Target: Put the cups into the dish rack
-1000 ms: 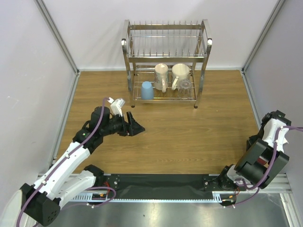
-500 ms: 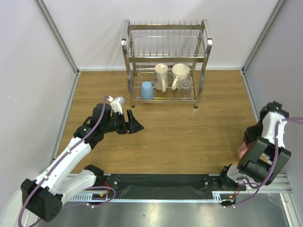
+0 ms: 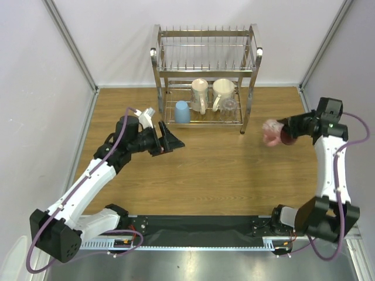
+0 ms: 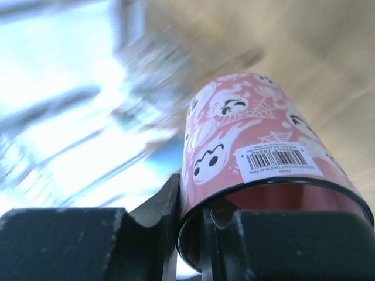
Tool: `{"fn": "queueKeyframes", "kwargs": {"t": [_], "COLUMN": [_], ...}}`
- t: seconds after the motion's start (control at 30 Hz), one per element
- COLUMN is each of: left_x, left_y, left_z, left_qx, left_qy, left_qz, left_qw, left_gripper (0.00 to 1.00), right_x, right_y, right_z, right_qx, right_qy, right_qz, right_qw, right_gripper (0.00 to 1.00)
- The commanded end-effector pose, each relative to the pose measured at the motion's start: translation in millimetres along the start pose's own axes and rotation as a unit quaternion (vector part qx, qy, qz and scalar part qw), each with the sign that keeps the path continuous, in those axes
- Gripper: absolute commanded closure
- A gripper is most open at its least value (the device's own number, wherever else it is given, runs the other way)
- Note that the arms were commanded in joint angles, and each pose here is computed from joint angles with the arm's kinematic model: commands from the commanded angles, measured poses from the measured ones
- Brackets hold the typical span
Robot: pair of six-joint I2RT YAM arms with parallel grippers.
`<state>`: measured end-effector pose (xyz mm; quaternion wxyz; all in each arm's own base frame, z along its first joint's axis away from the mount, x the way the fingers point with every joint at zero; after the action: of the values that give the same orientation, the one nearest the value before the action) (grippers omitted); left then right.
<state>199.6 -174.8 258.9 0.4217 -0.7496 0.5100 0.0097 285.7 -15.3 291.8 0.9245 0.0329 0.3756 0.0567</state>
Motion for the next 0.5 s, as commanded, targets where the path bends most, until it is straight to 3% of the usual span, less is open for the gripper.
{"fn": "queueKeyframes", "kwargs": {"t": [0.0,0.07,0.17,0.33,0.47], "left_x": [-27,-38,-44,-60,-58], "left_y": [-41,-49,-55,-64,-61], "left_z": [-41,-51,-61,-81,-97], "left_qx": [-0.025,-0.032,-0.078,-0.103,-0.133], "left_qy": [0.071,0.095,0.133,0.156,0.179], "left_qz": [-0.086,-0.125,-0.169,-0.243,-0.244], "left_qw": [0.993,0.987,0.974,0.952,0.944], "left_gripper": [0.11,0.1,0.09,0.04,0.04], "right_x": [-50,-83,-94,-118,-129], "right_y": [59,78,105,150,183], "right_z": [34,40,44,70,90], "right_qx": [0.058,0.098,0.139,0.066,0.008], "right_qy": [-0.152,-0.214,-0.25,-0.279,-0.343], "right_qz": [0.169,0.209,0.283,0.358,0.403], "right_qw": [0.972,0.949,0.916,0.888,0.849], "right_gripper": [1.0,1.0,1.0,1.0,1.0]}}
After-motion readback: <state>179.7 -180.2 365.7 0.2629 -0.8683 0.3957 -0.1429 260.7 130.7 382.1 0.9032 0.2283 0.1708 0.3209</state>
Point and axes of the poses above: each gripper's point midway between its finger pads, its own x axis out along the fingers, its own z axis along the line the jaws close on, y = z × x, the point moved 7 cm from there along -x, back along the fingers, and after that the axes turned 14 degrees about x, right-handed, at the moved point
